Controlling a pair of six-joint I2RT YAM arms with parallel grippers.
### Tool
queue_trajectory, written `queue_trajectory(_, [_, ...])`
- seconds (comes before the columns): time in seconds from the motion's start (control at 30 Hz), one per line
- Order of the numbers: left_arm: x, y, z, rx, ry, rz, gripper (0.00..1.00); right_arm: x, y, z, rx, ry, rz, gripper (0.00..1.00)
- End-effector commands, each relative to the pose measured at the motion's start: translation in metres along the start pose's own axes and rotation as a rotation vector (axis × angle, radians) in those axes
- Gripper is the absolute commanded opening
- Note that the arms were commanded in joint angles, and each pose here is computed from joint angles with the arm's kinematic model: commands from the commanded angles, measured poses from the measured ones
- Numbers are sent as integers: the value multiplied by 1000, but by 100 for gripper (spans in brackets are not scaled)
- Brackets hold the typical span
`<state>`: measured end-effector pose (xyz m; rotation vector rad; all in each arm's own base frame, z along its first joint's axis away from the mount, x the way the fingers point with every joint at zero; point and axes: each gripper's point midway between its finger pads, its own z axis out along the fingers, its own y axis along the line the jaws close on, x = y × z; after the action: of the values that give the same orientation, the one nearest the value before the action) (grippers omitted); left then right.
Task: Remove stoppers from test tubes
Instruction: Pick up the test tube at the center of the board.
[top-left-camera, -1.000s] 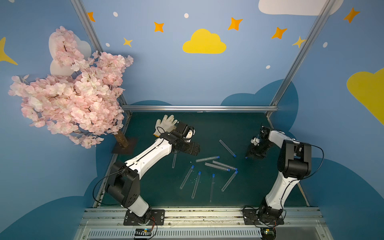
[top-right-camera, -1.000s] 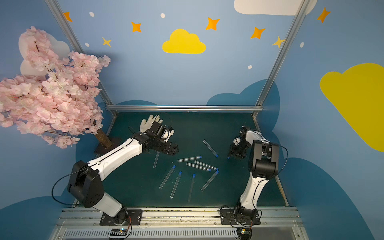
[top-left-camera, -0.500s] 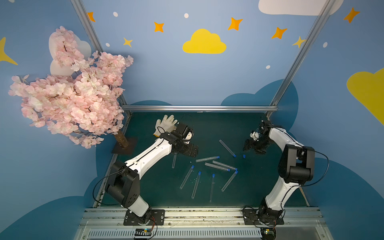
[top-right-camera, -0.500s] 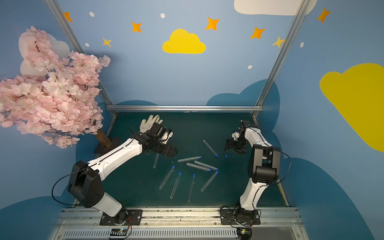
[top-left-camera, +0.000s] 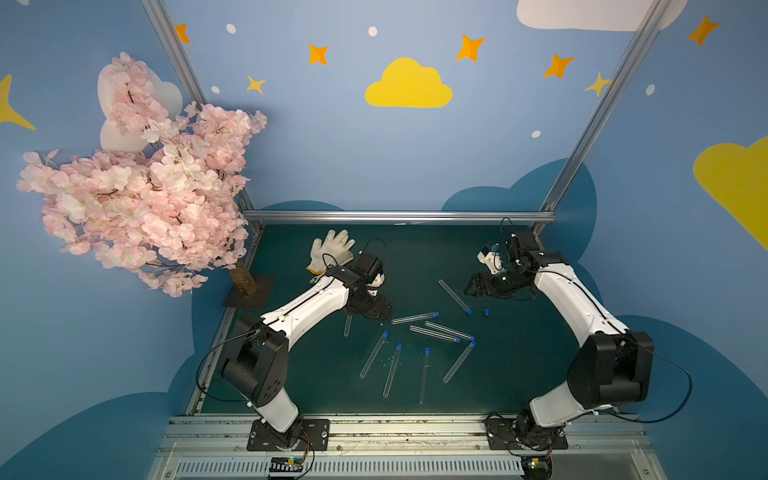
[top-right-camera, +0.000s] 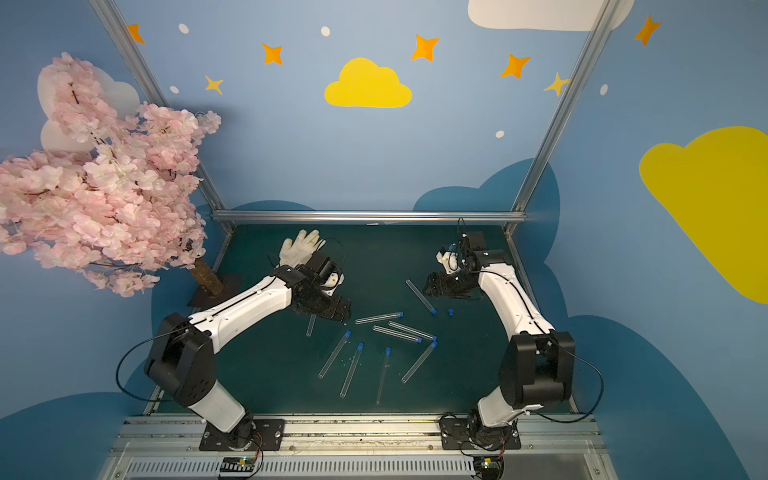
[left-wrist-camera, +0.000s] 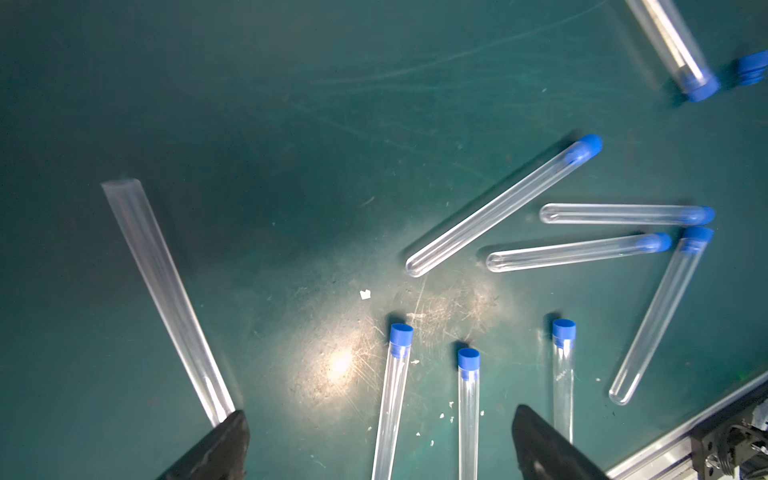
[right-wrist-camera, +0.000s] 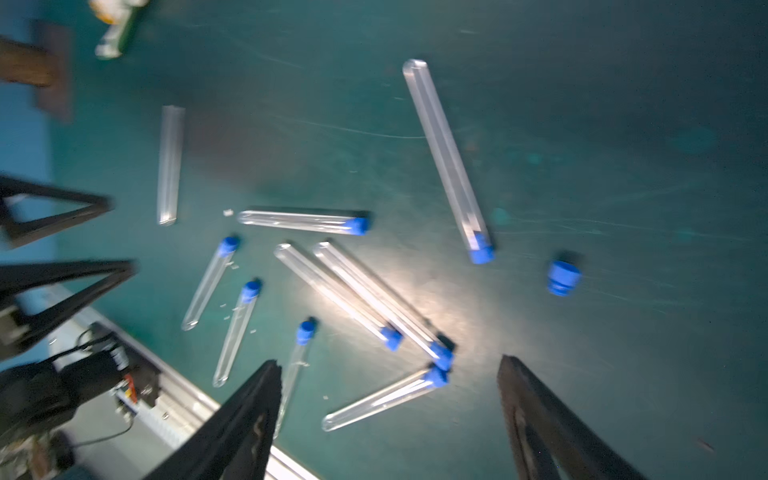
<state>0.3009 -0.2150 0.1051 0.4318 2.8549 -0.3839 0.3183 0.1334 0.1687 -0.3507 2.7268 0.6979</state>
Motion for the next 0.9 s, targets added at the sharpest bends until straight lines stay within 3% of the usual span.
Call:
queue_trajectory(0.0, [13,0,10,-11,56,-19,97,7,44,2,-186,-43,-73,84])
queue_trajectory(0.27, [32,4,32,-96,149,38,89,25,90,17,-320,-38,-157,85])
queue_trajectory(0.87, [71,-6,55,-154,243,107,75,32,71,31,-246,20,-99,85])
